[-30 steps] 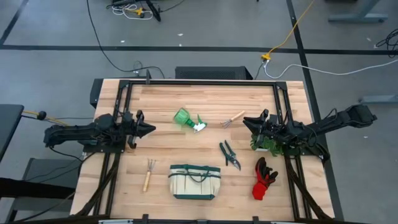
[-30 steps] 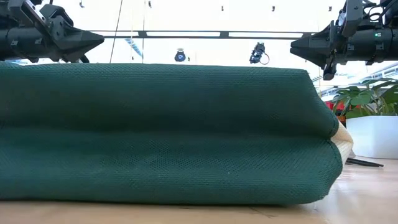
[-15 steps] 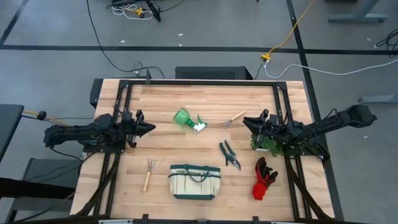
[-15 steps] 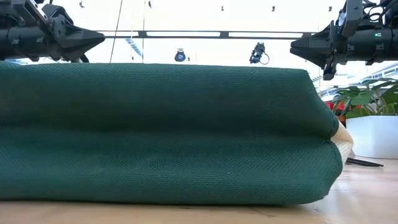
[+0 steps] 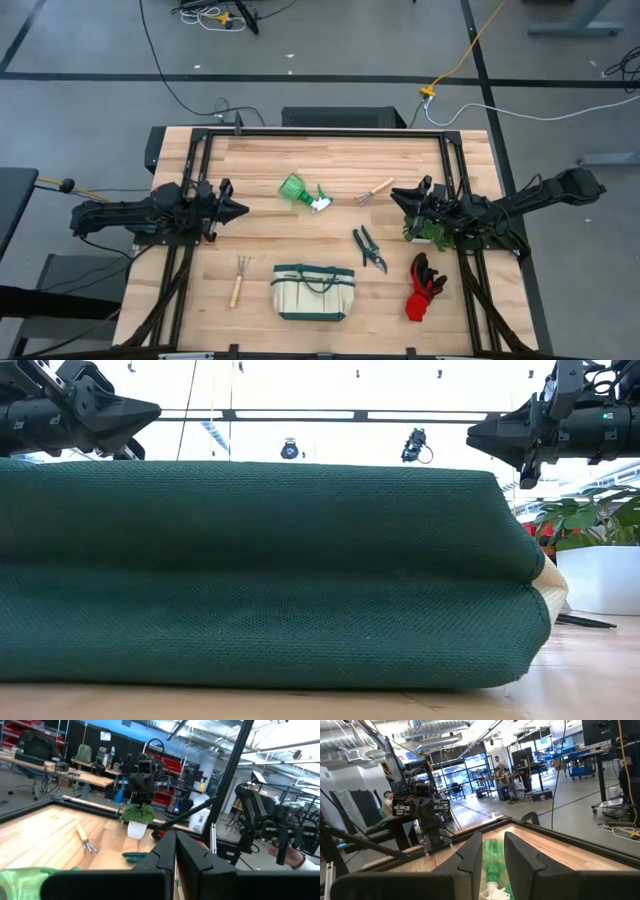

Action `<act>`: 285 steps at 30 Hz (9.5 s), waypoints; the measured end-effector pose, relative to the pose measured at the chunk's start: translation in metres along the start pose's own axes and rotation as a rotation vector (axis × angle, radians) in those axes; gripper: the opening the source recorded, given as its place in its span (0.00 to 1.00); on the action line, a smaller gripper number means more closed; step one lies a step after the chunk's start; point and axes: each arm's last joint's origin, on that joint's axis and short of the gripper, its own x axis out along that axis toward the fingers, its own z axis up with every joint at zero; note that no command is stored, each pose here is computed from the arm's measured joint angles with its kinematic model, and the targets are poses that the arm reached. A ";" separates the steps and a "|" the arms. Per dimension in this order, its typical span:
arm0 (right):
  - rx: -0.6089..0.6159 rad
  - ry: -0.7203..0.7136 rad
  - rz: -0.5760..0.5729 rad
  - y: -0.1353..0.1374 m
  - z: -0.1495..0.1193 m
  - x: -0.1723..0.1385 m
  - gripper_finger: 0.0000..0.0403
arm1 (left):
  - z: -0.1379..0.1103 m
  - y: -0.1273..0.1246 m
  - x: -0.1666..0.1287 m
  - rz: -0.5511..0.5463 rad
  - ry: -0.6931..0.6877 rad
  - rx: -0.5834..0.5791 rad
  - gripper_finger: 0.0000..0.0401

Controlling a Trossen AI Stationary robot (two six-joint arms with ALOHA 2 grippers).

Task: Pick & Place Garden tools in Gardening bag
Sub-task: Prepare the gardening bag

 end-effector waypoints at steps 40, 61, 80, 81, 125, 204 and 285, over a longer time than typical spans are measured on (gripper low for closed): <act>-0.001 0.001 0.000 0.000 0.000 0.000 0.20 | 0.007 -0.037 0.141 -0.172 0.720 -0.019 0.31; -0.001 0.001 0.000 0.000 0.000 0.000 0.20 | -0.049 -0.028 0.164 -0.098 1.053 -0.097 0.32; -0.001 0.001 0.000 0.000 0.000 0.000 0.20 | -0.057 -0.025 0.165 -0.054 1.087 -0.151 0.32; 0.000 0.001 0.000 0.000 0.000 0.000 0.20 | -0.059 -0.025 0.164 -0.047 1.104 -0.159 0.32; -0.001 0.002 0.000 0.000 0.000 0.000 0.20 | -0.085 -0.031 0.174 -0.237 1.141 -0.290 0.15; 0.129 -0.004 0.057 0.003 0.004 0.002 0.20 | -0.016 -0.130 0.227 -0.011 1.319 0.600 0.01; -0.038 1.033 0.114 0.115 -0.003 0.191 0.20 | 0.002 -0.106 0.229 0.129 1.291 0.645 0.05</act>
